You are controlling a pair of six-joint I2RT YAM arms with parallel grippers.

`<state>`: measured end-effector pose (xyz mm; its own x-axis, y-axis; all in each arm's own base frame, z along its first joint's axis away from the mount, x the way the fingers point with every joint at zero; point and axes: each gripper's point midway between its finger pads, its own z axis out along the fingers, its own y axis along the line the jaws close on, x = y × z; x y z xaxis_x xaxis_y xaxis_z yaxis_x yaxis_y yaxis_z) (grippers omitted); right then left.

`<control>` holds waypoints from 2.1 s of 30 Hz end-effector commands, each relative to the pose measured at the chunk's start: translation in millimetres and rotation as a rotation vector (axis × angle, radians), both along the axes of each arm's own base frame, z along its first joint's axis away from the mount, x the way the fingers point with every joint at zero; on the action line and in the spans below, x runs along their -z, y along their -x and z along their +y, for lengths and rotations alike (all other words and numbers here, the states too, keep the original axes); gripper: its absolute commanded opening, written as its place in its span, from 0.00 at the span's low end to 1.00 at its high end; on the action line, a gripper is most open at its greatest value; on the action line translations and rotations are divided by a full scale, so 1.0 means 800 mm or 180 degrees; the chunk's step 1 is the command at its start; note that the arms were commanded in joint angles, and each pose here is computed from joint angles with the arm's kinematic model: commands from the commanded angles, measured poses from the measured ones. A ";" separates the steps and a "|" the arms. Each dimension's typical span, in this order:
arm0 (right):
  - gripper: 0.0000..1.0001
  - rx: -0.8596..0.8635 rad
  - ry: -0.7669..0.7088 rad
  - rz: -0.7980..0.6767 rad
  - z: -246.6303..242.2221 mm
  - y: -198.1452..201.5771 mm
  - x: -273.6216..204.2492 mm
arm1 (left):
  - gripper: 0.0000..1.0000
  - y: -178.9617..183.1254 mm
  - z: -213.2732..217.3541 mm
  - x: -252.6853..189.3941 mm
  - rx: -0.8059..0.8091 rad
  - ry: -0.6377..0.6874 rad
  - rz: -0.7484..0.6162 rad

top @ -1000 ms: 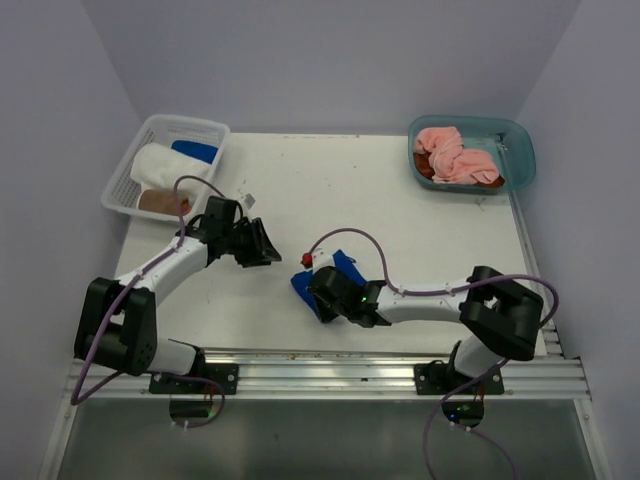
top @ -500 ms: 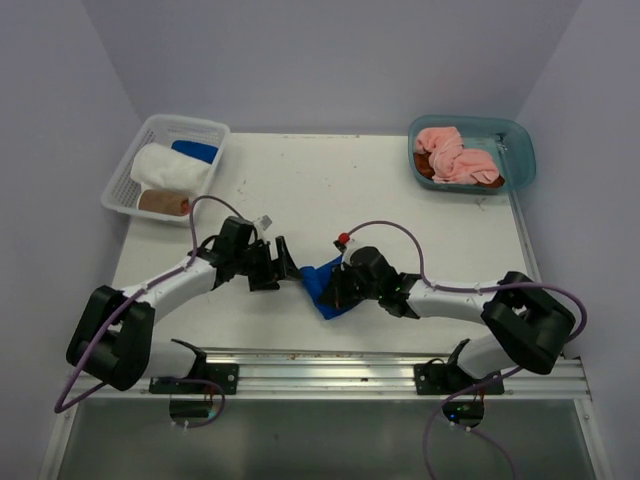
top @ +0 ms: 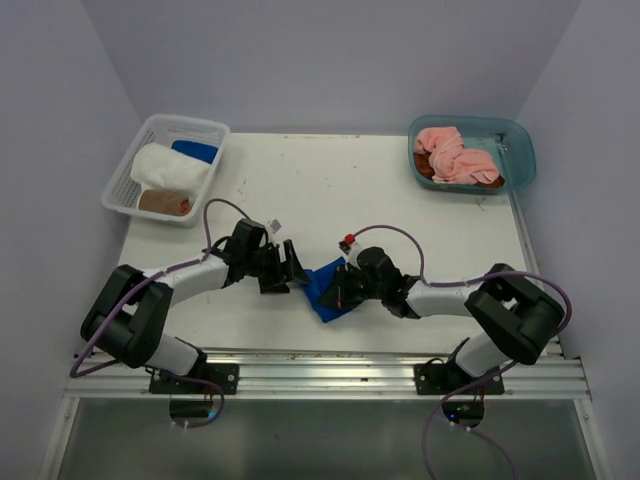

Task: Roll the towels
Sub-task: Roll the towel

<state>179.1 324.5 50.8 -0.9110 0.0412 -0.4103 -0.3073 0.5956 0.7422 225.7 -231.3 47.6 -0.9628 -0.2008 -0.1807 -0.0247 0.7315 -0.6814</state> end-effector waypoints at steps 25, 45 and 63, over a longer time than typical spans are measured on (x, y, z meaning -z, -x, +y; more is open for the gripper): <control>0.64 -0.0046 0.2220 -0.1771 -0.021 -0.018 -0.061 | 0.18 -0.003 -0.023 0.011 -0.0068 -0.0006 0.0291; 0.29 -0.0642 0.2479 -0.1920 0.026 -0.002 0.017 | 0.18 -0.008 -0.009 0.011 -0.0110 -0.0206 0.0279; 0.00 -0.0364 0.1056 -0.1233 0.093 -0.024 -0.020 | 0.75 -0.038 0.078 -0.049 -0.0506 -0.0167 -0.0128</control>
<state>189.9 379.6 41.7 -0.6284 -0.3923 -0.6717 -0.6282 0.7652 0.1408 253.5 -170.5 72.2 -0.9110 -0.3627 -0.1962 -0.1644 0.7557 -0.6339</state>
